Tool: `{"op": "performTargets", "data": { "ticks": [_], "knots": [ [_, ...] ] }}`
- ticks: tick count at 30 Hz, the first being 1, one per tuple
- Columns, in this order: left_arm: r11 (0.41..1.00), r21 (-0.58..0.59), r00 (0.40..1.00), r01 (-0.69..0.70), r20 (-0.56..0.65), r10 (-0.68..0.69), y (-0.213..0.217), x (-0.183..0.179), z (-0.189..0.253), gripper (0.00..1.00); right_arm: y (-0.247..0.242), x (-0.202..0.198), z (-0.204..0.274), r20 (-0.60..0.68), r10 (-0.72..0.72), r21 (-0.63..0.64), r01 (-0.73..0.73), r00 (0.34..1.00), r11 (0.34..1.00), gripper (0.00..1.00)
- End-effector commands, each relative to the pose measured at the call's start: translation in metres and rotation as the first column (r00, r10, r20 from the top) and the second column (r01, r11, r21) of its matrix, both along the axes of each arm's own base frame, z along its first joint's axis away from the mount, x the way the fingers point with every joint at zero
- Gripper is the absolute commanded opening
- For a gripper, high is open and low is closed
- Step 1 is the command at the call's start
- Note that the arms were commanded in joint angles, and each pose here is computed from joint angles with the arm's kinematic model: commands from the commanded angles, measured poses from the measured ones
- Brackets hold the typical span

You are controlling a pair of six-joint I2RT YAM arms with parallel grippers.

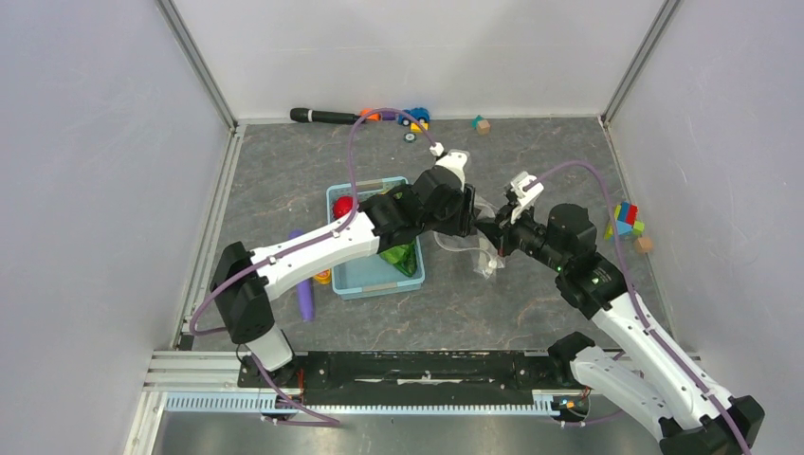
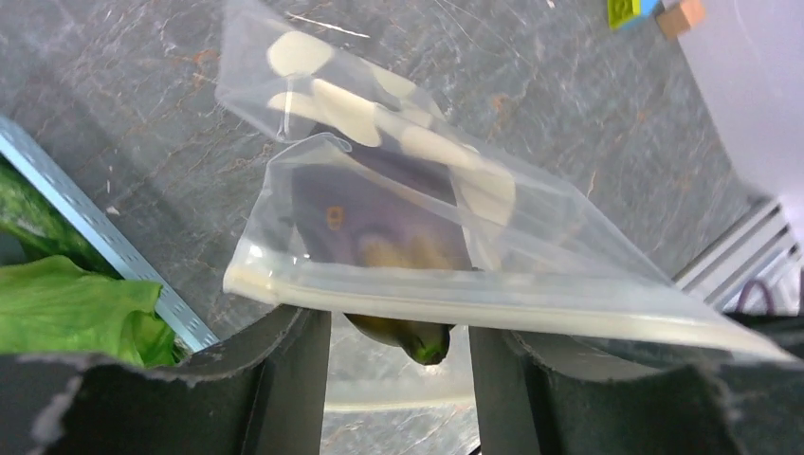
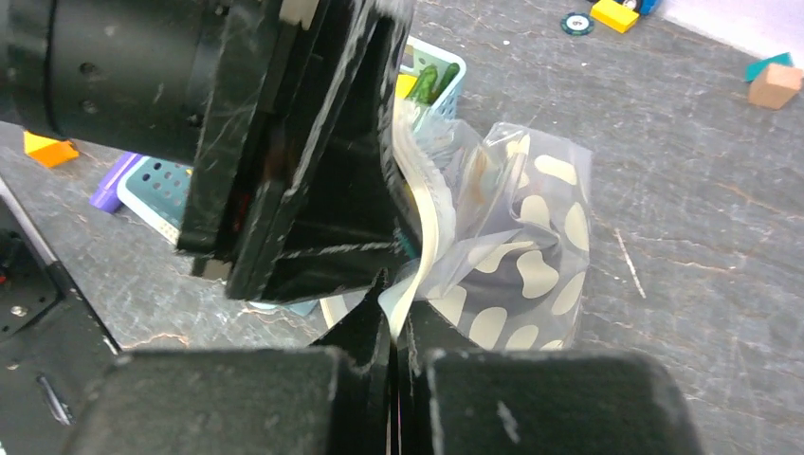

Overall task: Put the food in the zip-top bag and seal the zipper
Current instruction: Place the fake vegetable in the zipper food storage bag.

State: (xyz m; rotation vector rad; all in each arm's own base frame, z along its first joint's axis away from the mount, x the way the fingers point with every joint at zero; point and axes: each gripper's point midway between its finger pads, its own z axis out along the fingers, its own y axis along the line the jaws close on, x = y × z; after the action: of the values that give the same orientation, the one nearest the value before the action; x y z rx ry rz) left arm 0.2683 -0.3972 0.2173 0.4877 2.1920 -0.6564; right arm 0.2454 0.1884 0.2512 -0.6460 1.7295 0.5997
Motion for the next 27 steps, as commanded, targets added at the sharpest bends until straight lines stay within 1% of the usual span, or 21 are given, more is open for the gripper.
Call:
{"op": "performTargets", "data": {
  "ticks": [1, 3, 5, 10, 13, 14, 16, 17, 18, 19, 20, 22, 23, 25, 27],
  "knots": [
    [0.954, -0.098, 0.957, -0.284, -0.08, 0.277, 0.01, 0.029, 0.007, 0.02, 0.01, -0.004, 0.02, -0.008, 0.006, 0.159, -0.004, 1.0, 0.987, 0.0],
    [0.933, -0.129, 0.938, -0.337, -0.132, 0.321, 0.012, 0.036, 0.003, 0.02, 0.012, -0.006, 0.013, -0.055, 0.002, 0.192, 0.009, 0.998, 0.981, 0.0],
    [0.917, -0.14, 0.922, -0.373, -0.17, 0.349, 0.016, 0.042, -0.002, 0.02, 0.012, -0.007, 0.009, -0.075, -0.006, 0.222, 0.023, 0.997, 0.975, 0.0],
    [0.88, -0.09, 0.881, -0.466, -0.131, 0.454, 0.036, 0.053, -0.015, 0.02, 0.008, -0.009, 0.009, -0.076, -0.03, 0.258, 0.048, 0.997, 0.965, 0.0],
    [0.879, -0.051, 0.878, -0.474, -0.107, 0.467, 0.041, 0.056, -0.02, 0.02, -0.001, -0.005, 0.013, -0.059, -0.081, 0.237, 0.093, 0.995, 0.967, 0.0],
    [0.883, -0.046, 0.881, -0.467, -0.104, 0.461, 0.04, 0.056, -0.019, 0.06, -0.007, -0.002, 0.013, -0.059, -0.121, 0.217, 0.131, 0.991, 0.967, 0.0],
    [0.904, -0.041, 0.902, -0.426, -0.095, 0.42, 0.035, 0.056, -0.016, 0.25, -0.023, 0.007, 0.009, -0.066, -0.215, 0.16, 0.223, 0.974, 0.962, 0.0],
    [0.918, -0.047, 0.916, -0.395, -0.097, 0.389, 0.03, 0.054, -0.013, 0.35, -0.032, 0.012, 0.006, -0.068, -0.269, 0.121, 0.276, 0.961, 0.954, 0.0],
    [0.934, -0.052, 0.933, -0.355, -0.092, 0.349, 0.025, 0.052, -0.011, 0.51, -0.04, 0.016, 0.002, -0.072, -0.315, 0.083, 0.32, 0.946, 0.944, 0.0],
    [0.949, -0.064, 0.949, -0.308, -0.093, 0.301, 0.018, 0.048, -0.007, 0.71, -0.052, 0.021, -0.002, -0.072, -0.374, 0.039, 0.377, 0.925, 0.925, 0.0],
    [0.961, -0.072, 0.961, -0.266, -0.094, 0.259, 0.013, 0.045, -0.004, 0.79, -0.06, 0.024, -0.008, -0.07, -0.412, -0.005, 0.413, 0.908, 0.911, 0.0],
    [0.979, -0.096, 0.98, -0.183, -0.094, 0.174, 0.003, 0.037, 0.004, 0.93, -0.071, 0.028, -0.014, -0.066, -0.467, -0.063, 0.463, 0.882, 0.884, 0.0],
    [0.985, -0.101, 0.988, -0.138, -0.09, 0.129, -0.002, 0.034, 0.006, 0.99, -0.074, 0.03, -0.015, -0.061, -0.482, -0.076, 0.477, 0.874, 0.876, 0.0],
    [0.991, -0.099, 0.993, -0.085, -0.086, 0.077, -0.007, 0.03, 0.01, 1.0, -0.079, 0.032, -0.017, -0.052, -0.505, -0.096, 0.499, 0.861, 0.861, 0.0],
    [0.995, -0.093, 0.995, -0.047, -0.088, 0.038, -0.01, 0.026, 0.014, 1.0, -0.079, 0.033, -0.017, -0.049, -0.504, -0.098, 0.498, 0.862, 0.861, 0.0]
  ]
}}
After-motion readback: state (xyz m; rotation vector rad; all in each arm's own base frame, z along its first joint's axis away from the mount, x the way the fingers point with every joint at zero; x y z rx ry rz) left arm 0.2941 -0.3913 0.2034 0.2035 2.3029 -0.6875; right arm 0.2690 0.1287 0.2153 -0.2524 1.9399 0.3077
